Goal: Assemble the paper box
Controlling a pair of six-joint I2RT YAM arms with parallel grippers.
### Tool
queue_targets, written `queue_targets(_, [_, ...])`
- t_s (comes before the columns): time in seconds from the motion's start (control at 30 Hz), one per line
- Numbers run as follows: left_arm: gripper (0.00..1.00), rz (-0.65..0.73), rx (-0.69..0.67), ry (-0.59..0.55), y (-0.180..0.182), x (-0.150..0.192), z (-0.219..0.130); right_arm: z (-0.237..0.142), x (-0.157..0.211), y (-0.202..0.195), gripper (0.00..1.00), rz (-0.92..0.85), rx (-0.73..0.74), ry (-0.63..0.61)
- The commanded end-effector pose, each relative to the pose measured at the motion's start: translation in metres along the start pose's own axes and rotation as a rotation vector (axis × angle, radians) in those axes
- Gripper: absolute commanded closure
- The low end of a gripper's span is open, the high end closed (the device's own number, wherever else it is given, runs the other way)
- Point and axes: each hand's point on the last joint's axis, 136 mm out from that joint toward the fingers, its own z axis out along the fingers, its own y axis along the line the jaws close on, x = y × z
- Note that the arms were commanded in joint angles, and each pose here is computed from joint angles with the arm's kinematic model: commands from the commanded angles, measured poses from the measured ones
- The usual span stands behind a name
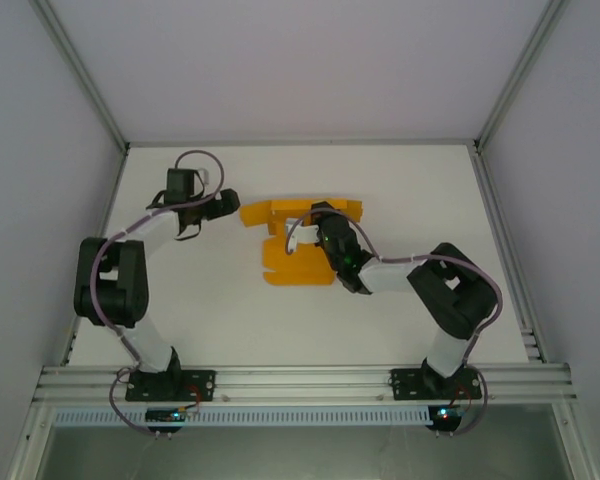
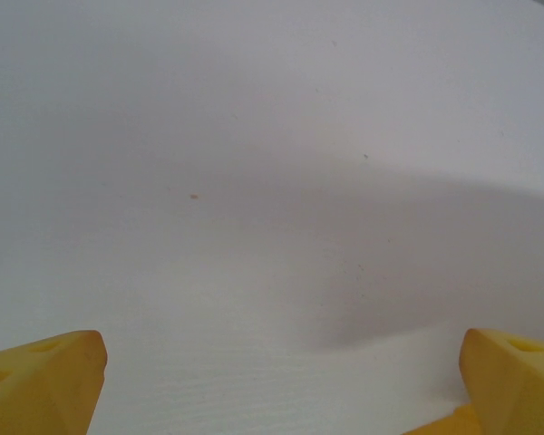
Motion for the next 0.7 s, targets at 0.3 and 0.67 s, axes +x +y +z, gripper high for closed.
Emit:
queue_targets(0.3, [0.16, 0.256, 0.404, -0.002, -0.082, 0.043, -0.015, 0.002, 0.005, -0.002, 1.0, 0.053, 0.03, 0.034])
queue_targets(0.67, [0.2, 0.405, 0.389, -0.09, -0.097, 0.073, -0.007, -0.001, 0.008, 0.022, 1.0, 0.039, 0.001, 0.053])
